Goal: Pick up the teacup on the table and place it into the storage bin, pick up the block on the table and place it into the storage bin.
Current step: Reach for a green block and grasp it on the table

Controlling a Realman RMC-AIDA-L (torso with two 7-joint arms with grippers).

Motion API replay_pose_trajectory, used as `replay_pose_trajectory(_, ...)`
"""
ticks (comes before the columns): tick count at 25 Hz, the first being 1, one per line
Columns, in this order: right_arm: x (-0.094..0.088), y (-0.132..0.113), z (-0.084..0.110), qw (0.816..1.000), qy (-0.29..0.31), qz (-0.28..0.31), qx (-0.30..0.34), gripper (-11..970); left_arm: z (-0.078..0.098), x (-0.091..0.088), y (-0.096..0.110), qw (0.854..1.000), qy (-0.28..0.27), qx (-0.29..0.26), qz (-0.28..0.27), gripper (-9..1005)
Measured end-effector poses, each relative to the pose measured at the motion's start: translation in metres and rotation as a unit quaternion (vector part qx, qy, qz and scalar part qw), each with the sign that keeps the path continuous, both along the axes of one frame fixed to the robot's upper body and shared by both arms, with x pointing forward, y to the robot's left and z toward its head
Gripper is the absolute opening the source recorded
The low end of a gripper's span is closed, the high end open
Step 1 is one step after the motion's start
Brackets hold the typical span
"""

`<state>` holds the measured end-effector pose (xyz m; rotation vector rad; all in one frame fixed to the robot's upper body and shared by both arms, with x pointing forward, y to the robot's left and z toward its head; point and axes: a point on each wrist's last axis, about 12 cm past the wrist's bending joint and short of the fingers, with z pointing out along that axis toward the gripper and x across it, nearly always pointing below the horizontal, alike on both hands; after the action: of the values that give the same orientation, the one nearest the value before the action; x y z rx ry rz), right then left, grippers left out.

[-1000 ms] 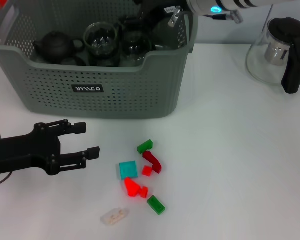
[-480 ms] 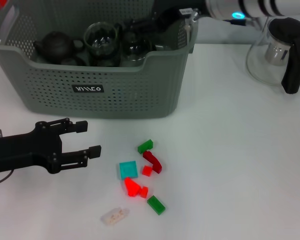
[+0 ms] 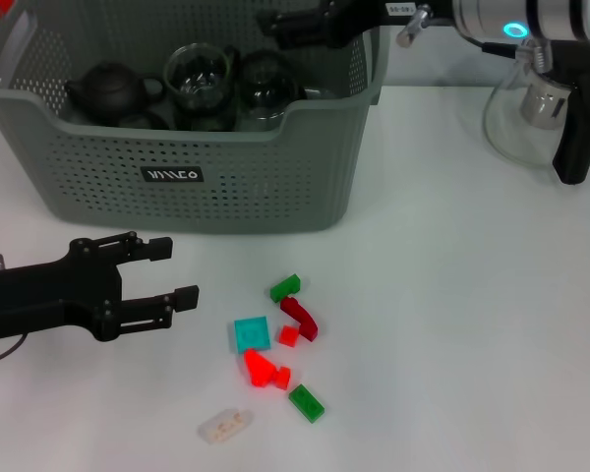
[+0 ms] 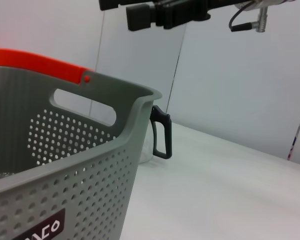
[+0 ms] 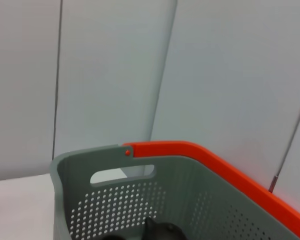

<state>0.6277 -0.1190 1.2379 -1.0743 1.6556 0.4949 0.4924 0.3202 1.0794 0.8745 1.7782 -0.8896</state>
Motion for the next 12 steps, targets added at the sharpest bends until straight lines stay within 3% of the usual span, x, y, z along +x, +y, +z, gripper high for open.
replay_pose_trajectory(12, -0.0023, -0.0023, -0.0008, 1.0, -0.001, 0.01, -0.009, 914, -0.0013, -0.0027, 0.0028, 1.0, 0.001, -0.003, 0.008, 764)
